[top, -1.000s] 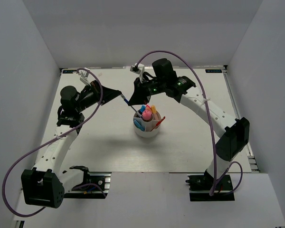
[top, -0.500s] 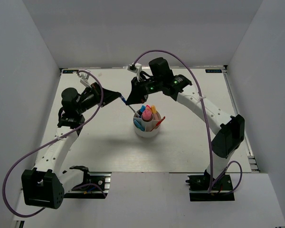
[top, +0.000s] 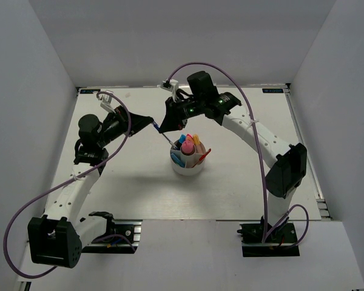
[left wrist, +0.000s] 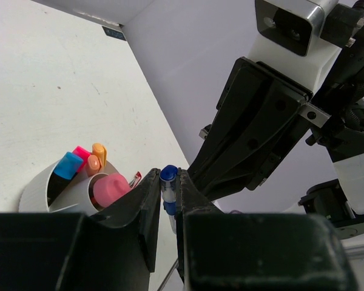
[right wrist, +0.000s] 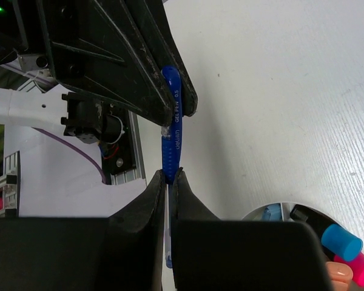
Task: Sort the stationery into containers
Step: Close the pen cap on the pen.
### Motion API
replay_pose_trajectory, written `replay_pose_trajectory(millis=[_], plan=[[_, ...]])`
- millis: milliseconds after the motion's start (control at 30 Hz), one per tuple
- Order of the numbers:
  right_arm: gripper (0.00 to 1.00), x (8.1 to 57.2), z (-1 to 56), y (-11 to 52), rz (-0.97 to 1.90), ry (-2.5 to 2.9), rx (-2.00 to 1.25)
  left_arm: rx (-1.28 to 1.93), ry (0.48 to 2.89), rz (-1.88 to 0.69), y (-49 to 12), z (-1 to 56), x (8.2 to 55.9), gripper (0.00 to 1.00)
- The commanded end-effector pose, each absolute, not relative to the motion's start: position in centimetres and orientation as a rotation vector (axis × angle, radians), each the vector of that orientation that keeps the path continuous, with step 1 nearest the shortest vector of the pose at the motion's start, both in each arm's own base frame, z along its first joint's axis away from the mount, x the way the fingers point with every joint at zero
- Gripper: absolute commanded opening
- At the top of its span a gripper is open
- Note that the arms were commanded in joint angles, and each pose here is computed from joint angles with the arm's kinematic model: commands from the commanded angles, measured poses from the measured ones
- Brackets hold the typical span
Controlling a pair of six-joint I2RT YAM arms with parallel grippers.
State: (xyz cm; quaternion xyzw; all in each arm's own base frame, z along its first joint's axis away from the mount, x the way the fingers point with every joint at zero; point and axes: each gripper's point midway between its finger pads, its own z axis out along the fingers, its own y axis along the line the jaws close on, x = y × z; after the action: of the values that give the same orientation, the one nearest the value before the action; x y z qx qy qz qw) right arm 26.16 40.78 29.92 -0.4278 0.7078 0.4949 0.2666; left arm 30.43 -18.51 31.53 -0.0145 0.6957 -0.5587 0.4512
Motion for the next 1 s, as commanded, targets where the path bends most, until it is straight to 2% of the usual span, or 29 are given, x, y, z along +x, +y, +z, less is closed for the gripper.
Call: replay_pose_trajectory(millis=[0,967], plan=[[0.00,27.0,36.4,42.4,1.366,1.637,-1.168,0.001,1.836,-1.446,-19.8,28.6,28.4,0.00],[0.00,28.9,38.4,43.5,1.348,1.576,-1.129,0.012,1.895,-1.481,-20.8,27.2,27.2,0.00]])
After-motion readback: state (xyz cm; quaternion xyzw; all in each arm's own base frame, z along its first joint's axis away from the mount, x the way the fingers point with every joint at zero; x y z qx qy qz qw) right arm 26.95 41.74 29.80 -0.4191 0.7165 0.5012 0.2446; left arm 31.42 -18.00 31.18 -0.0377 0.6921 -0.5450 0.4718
